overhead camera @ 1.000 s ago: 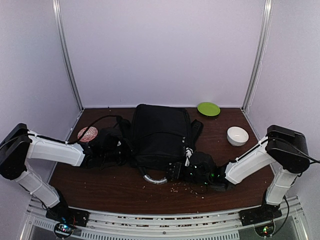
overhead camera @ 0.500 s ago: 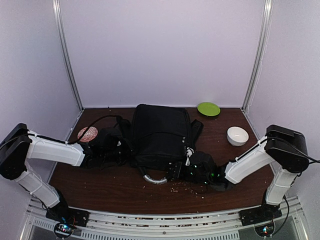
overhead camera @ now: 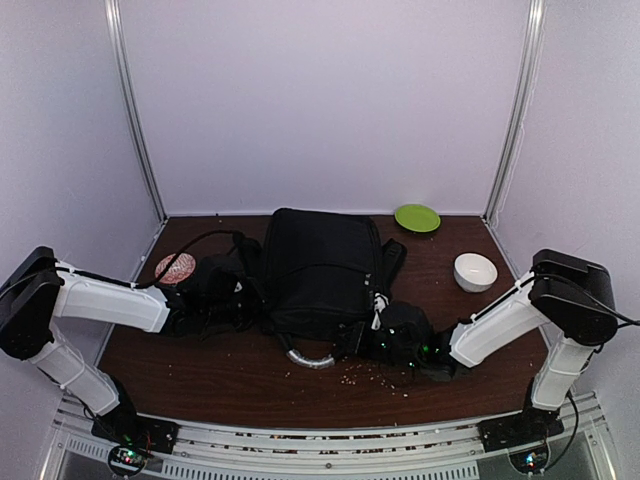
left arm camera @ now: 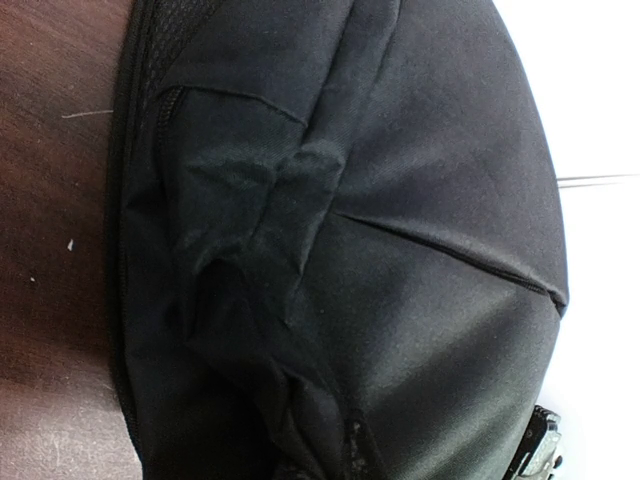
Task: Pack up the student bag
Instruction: Zip the student bag at the center of the board.
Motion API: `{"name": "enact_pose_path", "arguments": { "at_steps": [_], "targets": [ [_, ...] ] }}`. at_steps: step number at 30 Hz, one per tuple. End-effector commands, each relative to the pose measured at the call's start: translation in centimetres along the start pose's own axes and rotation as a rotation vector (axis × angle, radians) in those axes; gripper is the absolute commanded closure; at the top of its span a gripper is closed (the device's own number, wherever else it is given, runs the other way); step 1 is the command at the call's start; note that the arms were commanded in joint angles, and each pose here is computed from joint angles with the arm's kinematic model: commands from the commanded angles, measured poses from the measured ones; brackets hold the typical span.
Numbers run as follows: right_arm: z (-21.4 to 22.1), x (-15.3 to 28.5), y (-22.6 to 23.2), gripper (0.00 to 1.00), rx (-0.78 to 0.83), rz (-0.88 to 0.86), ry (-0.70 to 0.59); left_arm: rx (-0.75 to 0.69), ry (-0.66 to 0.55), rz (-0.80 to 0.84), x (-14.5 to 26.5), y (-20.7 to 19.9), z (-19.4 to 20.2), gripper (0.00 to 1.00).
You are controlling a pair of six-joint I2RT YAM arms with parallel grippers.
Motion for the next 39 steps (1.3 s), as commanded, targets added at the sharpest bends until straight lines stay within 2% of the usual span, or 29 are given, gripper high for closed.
{"name": "enact_pose_path", "arguments": {
  "at_steps": [1, 8, 14, 28, 39],
  "targets": [
    [-0.7, 0.3, -0.4, 1.0, -0.011, 0.001, -0.041, -0.014, 0.035, 0.158, 0.4, -4.5, 0.4, 1.0],
    [-0.5, 1.0, -1.1, 1.0, -0.009, 0.015, -0.035, -0.013, 0.034, 0.154, 0.4, -4.3, 0.4, 1.0],
    [0.3, 1.9, -3.5, 1.0, 0.03, 0.136, 0.007, -0.008, 0.027, 0.147, 0.5, -4.0, 0.4, 1.0],
    [-1.1, 5.9, -7.1, 1.0, 0.113, 0.351, -0.062, -0.008, 0.024, 0.117, 0.4, -2.8, 0.5, 1.0],
    [-1.7, 6.7, -7.6, 1.0, 0.122, 0.384, -0.095, -0.028, 0.03, 0.088, 0.6, -1.9, 0.6, 1.0]
  ]
}}
Point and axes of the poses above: each gripper's point midway between its finger pads, its own x axis back along the fingers, its own y axis along the line the jaws close on, z = x × y, the point moved 2 cm from there along x, back along the fingers, and after that the axes turned 1 degree about -x, right-handed, at the moved point
